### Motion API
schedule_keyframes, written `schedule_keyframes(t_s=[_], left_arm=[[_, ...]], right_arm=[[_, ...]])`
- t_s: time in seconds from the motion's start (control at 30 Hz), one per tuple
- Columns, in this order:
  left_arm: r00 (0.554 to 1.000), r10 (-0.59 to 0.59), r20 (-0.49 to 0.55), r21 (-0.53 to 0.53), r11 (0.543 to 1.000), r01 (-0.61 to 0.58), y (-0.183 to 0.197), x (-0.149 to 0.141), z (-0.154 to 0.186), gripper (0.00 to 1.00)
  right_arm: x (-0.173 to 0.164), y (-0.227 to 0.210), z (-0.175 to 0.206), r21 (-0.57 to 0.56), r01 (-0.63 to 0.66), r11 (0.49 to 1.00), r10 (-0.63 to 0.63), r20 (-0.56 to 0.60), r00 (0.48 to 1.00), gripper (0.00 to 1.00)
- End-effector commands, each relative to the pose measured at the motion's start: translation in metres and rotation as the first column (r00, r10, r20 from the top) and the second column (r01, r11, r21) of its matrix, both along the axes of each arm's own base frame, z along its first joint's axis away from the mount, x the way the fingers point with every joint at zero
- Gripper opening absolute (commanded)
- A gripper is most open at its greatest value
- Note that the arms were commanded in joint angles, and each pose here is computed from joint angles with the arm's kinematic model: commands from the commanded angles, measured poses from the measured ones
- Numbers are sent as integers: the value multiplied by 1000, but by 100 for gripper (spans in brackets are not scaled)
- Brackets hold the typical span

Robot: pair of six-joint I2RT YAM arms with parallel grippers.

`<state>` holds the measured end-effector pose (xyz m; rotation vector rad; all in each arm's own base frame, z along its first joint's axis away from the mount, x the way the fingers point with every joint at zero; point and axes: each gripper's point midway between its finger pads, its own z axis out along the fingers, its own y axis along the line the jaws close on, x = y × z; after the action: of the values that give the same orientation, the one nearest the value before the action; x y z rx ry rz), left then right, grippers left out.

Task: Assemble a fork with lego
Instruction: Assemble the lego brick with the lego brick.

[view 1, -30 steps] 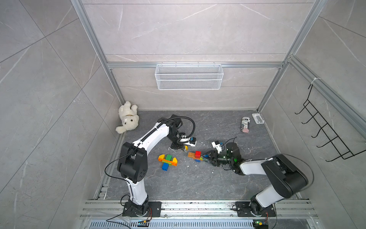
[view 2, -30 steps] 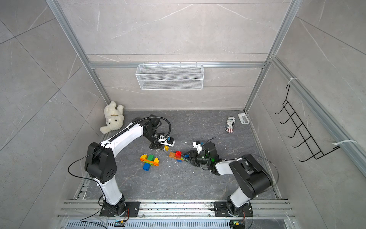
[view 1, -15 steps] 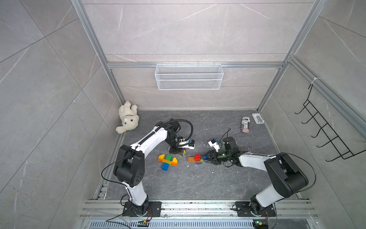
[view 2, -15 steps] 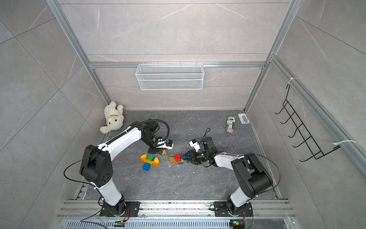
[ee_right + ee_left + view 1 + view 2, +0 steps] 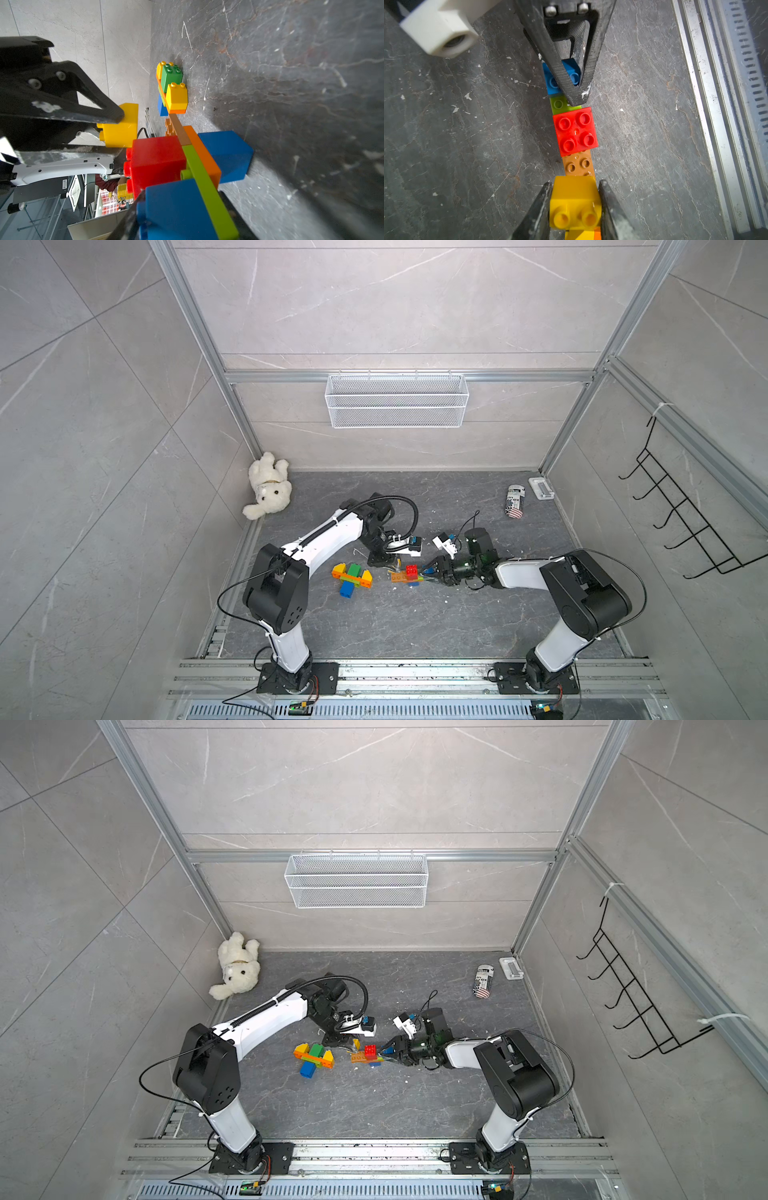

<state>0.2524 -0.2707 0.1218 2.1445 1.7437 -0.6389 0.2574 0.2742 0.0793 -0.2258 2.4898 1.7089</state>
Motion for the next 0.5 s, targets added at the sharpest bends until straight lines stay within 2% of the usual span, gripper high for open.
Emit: schedule_keyframes(t_s=[0.0, 0.17, 0.47], left_arm=[[998, 55, -22, 32, 998, -54, 1, 0, -5, 4], [994, 107, -26, 69, 992, -105, -5, 0, -19, 3], [986, 161, -30, 56, 986, -159, -13, 1, -36, 3]], right_arm=[[2, 0, -3, 3, -5, 1000, 5, 0, 1000, 43], [2, -2, -9, -2, 5, 1000, -5, -8, 1000, 44], [2, -7, -18, 16, 17, 1000, -17, -34, 999, 45]])
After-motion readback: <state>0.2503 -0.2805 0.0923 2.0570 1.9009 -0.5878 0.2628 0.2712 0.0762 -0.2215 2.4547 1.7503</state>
